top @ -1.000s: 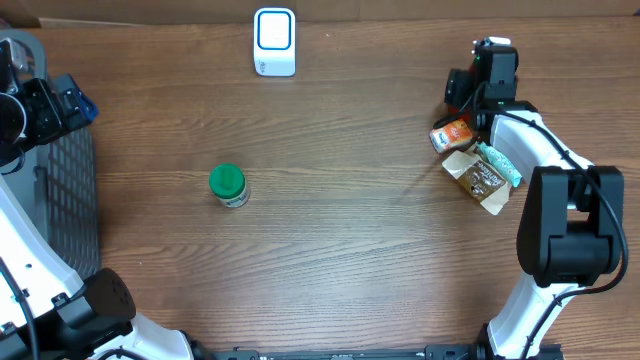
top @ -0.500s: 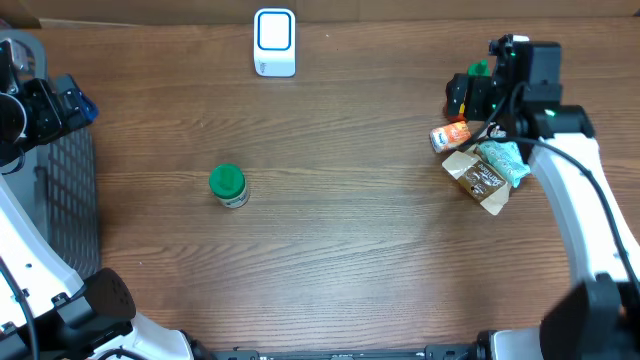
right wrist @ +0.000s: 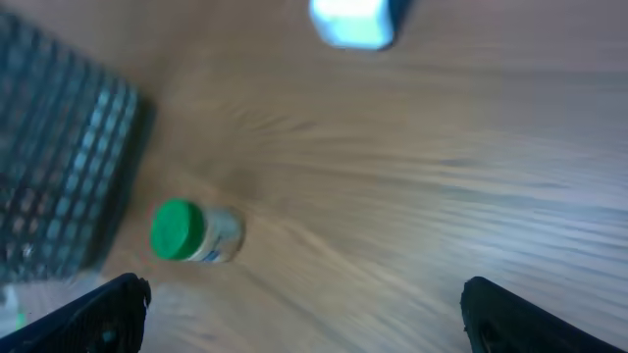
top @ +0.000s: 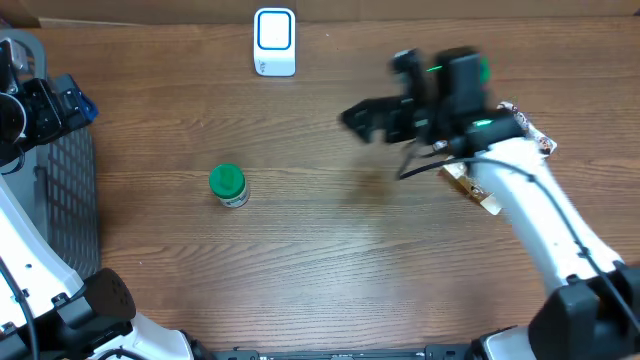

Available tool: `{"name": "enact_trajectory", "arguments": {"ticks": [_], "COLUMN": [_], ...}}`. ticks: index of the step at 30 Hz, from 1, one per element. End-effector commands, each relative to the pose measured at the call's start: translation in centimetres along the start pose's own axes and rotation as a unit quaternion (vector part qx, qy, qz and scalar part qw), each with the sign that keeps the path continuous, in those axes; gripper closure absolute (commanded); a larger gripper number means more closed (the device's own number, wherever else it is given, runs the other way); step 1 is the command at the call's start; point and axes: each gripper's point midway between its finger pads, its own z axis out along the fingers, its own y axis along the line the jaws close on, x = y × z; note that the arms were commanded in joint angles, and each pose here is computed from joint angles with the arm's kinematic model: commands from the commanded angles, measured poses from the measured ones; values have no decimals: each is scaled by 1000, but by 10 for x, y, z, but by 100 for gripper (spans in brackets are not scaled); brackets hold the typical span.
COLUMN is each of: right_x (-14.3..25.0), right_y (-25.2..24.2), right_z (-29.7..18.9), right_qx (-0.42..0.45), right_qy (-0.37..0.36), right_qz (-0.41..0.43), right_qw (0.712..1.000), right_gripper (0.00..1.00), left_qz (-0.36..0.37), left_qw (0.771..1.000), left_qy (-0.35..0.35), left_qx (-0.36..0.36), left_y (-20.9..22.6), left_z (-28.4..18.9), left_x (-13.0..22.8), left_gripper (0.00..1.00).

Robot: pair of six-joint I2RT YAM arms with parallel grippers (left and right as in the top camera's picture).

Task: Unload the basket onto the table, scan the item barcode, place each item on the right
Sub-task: 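Release the bottle and move the right gripper over the green-capped jar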

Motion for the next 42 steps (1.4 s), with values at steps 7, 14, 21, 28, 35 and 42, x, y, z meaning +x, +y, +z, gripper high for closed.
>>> {"name": "enact_trajectory", "arguments": {"ticks": [7, 14, 21, 28, 35, 42], "right_x": [-22, 25, 83, 117, 111, 92], "right_y": [102, 137, 173, 169, 145, 154], "right_z": [62, 135, 188, 215, 230, 226], "right_qx": [65, 33, -4, -6, 48, 50], "right_qy": [20, 92, 122, 154, 142, 116], "right_qz": [-172, -304, -358, -362, -358, -361], "right_qw": [983, 948, 926, 919, 922, 924], "right_gripper": [0, 0, 0, 0, 0, 0], "left_qz": [9, 9, 9, 9, 9, 9], "left_qw": [1000, 1000, 1000, 1000, 1000, 1000], "left_qy": [5, 5, 5, 5, 5, 5], "left_qx": [1, 1, 1, 1, 1, 1], "left_y": [0, 0, 0, 0, 0, 0], "left_z": [3, 3, 3, 3, 3, 3], "left_x": [0, 0, 0, 0, 0, 0], "left_gripper": [0, 0, 0, 0, 1, 1]}}
